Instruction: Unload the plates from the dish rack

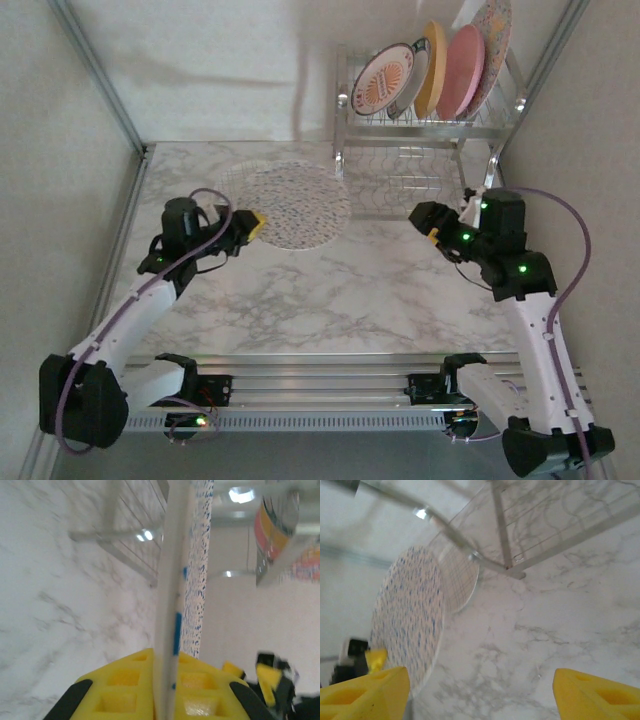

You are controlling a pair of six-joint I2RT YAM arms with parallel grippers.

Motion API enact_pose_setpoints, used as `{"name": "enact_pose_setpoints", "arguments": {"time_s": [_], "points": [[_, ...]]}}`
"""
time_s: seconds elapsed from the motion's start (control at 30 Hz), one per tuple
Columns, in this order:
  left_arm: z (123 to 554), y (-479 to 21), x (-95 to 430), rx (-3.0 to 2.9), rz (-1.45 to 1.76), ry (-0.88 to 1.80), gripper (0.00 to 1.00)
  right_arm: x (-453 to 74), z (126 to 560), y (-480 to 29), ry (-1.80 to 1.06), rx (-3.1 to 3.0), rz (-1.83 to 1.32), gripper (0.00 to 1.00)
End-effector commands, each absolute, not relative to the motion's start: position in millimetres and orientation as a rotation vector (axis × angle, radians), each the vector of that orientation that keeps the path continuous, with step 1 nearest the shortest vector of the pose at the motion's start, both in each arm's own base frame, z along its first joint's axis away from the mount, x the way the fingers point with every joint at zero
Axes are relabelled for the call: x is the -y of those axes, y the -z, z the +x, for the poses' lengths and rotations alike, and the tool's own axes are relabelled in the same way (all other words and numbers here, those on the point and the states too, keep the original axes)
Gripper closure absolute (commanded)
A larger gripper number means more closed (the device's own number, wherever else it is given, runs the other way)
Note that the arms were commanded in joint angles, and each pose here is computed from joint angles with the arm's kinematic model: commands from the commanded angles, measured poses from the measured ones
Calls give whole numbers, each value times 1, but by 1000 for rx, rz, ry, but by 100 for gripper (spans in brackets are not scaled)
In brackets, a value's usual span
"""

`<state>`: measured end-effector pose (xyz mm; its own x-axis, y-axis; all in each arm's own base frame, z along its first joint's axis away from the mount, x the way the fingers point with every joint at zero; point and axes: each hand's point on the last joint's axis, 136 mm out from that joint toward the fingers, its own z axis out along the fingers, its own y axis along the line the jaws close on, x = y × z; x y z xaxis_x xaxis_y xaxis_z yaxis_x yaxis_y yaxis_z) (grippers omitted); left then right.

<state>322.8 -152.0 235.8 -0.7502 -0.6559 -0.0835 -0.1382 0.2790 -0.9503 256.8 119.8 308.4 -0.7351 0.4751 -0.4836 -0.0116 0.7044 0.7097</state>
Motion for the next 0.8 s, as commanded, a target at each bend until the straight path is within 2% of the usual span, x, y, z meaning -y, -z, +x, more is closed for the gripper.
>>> {"name": "enact_pose_setpoints", "arguments": {"time_s": [0.0,0.17,0.33,0.53,0.77], "points": [[337,-244,115,-1890,-828,1449,100,-136,256,-339,-743,-2064,-25,26],[353,-221,68,-1646,-1036,1381,100,-177,236,-382,-586,-1691,-403,21],[378,-198,47,-1615,-1055,1227,100,-227,222,-387,-510,-1545,-693,12],[410,-174,38,-1599,-1047,1164,100,-265,225,-392,-553,-1501,-754,12],[443,-160,44,-1613,-1025,1191,100,-280,229,-392,-581,-1490,-783,10]]}}
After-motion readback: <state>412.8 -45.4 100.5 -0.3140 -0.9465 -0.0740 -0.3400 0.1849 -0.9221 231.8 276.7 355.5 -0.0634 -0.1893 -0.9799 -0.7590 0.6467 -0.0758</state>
